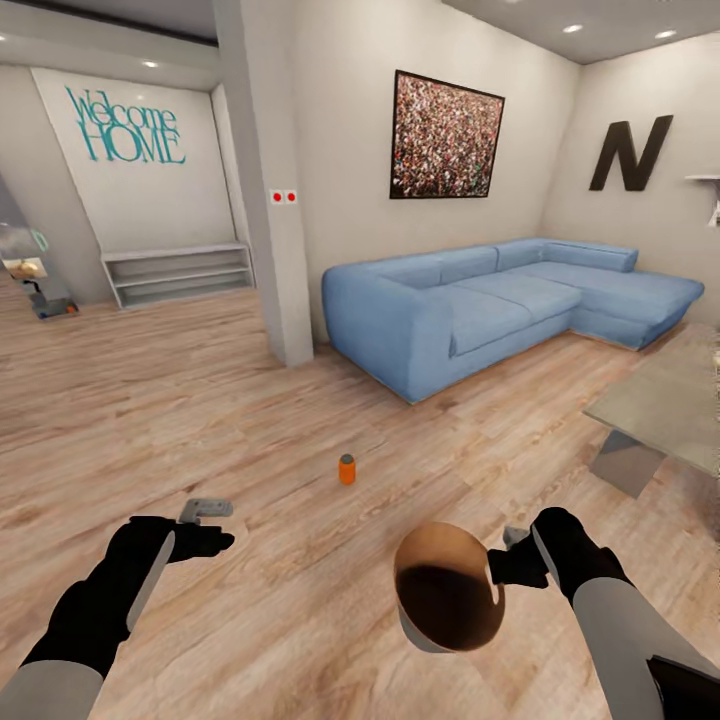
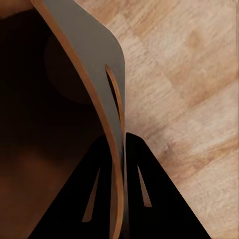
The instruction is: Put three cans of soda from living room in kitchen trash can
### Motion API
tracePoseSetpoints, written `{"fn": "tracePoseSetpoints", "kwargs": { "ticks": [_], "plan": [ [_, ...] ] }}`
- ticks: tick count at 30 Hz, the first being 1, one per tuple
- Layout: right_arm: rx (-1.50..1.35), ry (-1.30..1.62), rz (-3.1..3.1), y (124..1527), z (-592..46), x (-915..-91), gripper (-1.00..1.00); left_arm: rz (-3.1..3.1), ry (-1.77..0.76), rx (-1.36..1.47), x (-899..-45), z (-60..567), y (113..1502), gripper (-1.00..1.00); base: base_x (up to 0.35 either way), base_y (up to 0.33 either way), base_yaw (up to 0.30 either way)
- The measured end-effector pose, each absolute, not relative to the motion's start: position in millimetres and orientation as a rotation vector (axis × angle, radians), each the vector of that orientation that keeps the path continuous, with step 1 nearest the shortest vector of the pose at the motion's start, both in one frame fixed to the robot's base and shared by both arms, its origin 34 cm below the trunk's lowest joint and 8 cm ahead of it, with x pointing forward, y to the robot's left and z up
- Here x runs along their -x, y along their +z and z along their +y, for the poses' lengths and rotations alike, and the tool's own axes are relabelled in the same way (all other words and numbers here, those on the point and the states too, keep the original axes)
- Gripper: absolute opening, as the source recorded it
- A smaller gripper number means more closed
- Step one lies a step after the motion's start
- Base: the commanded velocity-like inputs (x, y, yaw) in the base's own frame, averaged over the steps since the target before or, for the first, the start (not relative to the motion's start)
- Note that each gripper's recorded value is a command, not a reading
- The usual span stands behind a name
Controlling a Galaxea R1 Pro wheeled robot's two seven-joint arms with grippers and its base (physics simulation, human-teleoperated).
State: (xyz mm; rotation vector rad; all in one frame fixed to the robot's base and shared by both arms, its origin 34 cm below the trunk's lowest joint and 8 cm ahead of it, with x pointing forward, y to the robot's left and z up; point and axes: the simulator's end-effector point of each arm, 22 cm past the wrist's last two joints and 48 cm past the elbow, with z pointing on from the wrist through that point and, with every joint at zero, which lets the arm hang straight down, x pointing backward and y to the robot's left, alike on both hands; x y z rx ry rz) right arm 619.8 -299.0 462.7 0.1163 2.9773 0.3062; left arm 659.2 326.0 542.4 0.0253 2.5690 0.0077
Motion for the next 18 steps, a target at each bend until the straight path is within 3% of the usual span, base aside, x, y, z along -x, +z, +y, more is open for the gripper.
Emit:
{"fn": "tracePoseSetpoints", "kwargs": {
  "ticks": [18],
  "plan": [
    [-0.129, 0.304, 2.975, 463.9, -304.4, -619.9, -1.0, 2.567, 0.002, -0.026, -659.7, 323.5, 543.1, 1.0, 0.247, 0.252, -0.232]
  ]
}}
